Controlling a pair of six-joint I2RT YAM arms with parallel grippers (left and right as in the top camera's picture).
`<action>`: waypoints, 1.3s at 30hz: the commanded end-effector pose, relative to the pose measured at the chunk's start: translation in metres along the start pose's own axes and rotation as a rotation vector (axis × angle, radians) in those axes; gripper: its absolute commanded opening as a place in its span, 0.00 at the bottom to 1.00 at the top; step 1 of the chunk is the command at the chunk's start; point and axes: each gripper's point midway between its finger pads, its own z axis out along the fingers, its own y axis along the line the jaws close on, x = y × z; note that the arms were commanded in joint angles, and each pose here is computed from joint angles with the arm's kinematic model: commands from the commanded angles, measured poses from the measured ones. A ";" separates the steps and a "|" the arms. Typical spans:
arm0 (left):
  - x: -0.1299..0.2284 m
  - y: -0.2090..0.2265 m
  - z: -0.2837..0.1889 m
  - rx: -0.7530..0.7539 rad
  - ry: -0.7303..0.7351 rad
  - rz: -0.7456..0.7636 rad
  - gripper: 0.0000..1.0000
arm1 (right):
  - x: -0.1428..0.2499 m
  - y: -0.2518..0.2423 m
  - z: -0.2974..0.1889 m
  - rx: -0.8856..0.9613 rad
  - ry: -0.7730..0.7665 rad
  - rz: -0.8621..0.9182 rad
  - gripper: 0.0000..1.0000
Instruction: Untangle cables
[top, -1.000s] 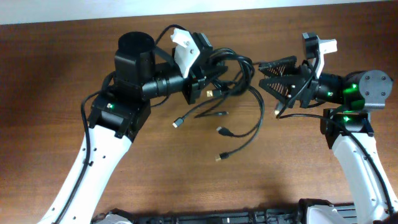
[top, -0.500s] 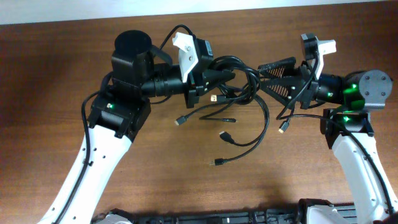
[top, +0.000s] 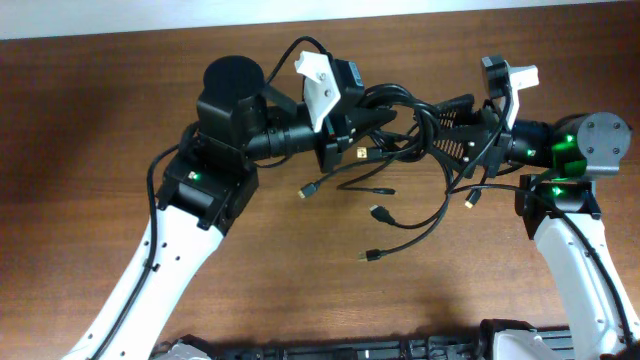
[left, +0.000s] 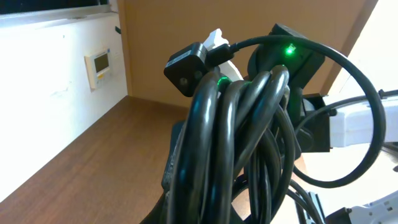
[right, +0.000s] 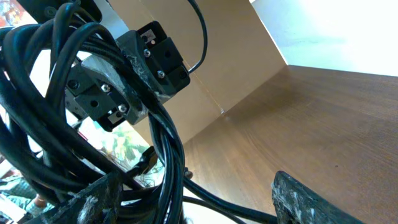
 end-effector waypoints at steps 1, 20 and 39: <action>-0.008 0.007 -0.001 -0.048 -0.019 -0.016 0.00 | 0.002 0.011 -0.001 -0.024 0.032 -0.033 0.74; 0.002 -0.004 0.024 -0.018 -0.001 -0.047 0.00 | 0.000 0.013 -0.001 -0.026 0.029 -0.070 0.74; -0.028 -0.014 0.014 0.114 -0.110 -0.058 0.00 | 0.001 0.026 -0.002 -0.059 0.053 -0.389 0.91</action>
